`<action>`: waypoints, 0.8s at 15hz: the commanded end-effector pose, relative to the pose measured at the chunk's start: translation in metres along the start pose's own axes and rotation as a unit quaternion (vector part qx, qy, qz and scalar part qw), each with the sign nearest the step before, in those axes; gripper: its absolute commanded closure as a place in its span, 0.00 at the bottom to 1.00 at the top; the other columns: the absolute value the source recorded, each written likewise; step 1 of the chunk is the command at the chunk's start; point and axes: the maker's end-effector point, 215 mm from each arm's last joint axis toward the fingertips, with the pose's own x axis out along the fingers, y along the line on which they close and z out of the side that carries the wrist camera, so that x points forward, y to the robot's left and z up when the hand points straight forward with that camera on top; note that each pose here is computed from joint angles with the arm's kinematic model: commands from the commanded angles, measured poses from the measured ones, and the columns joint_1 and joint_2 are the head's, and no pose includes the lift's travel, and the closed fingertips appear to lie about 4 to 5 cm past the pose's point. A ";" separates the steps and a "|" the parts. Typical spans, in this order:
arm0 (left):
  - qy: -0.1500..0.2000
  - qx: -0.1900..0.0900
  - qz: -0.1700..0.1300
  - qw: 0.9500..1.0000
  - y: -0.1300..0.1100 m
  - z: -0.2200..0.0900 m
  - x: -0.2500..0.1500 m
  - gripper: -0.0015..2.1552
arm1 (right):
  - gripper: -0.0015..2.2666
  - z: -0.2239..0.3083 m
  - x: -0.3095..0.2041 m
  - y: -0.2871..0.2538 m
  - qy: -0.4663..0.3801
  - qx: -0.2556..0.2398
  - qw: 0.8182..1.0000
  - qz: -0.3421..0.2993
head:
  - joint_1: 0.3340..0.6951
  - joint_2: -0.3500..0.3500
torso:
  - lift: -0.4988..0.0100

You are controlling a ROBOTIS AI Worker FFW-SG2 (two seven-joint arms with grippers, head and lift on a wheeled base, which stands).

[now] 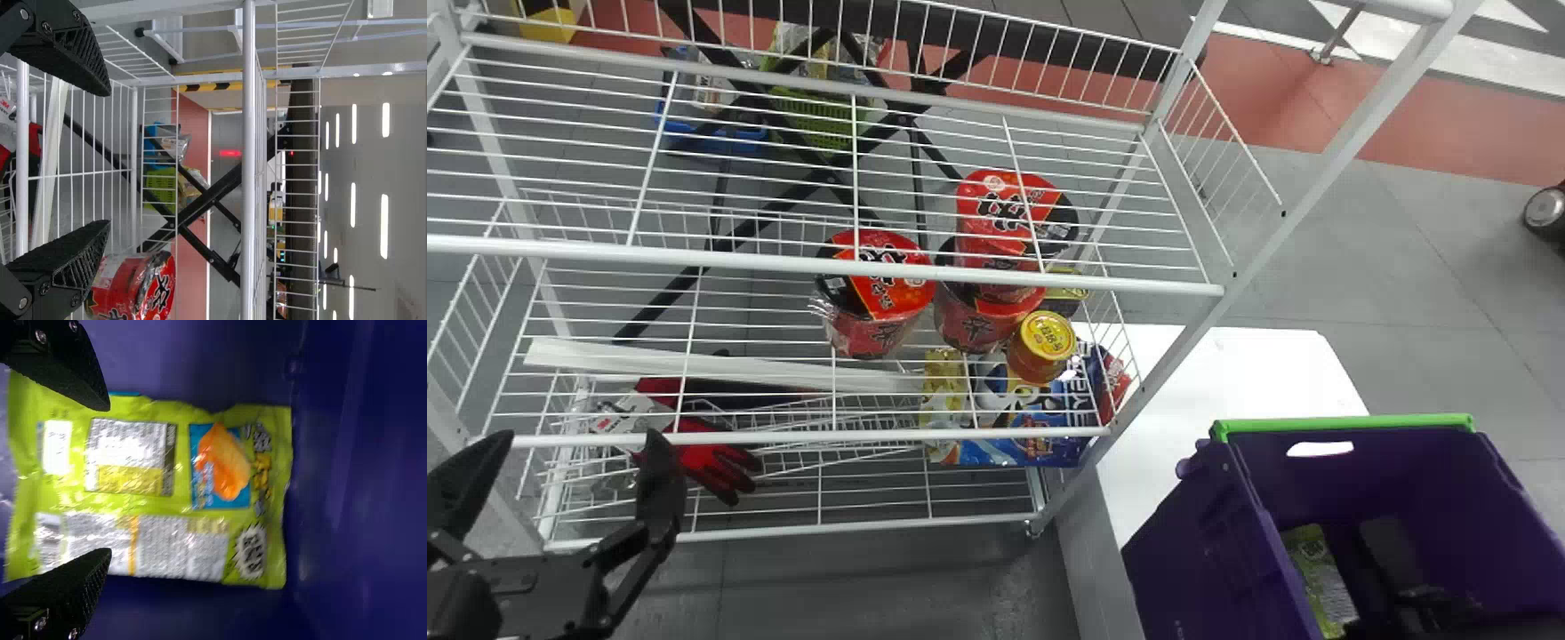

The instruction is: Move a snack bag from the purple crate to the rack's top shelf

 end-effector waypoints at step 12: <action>0.001 -0.008 0.002 1.000 0.030 -0.006 0.008 0.06 | 0.02 -0.023 0.023 0.022 0.014 -0.026 1.000 0.005 | 1.00 0.00 | 0.09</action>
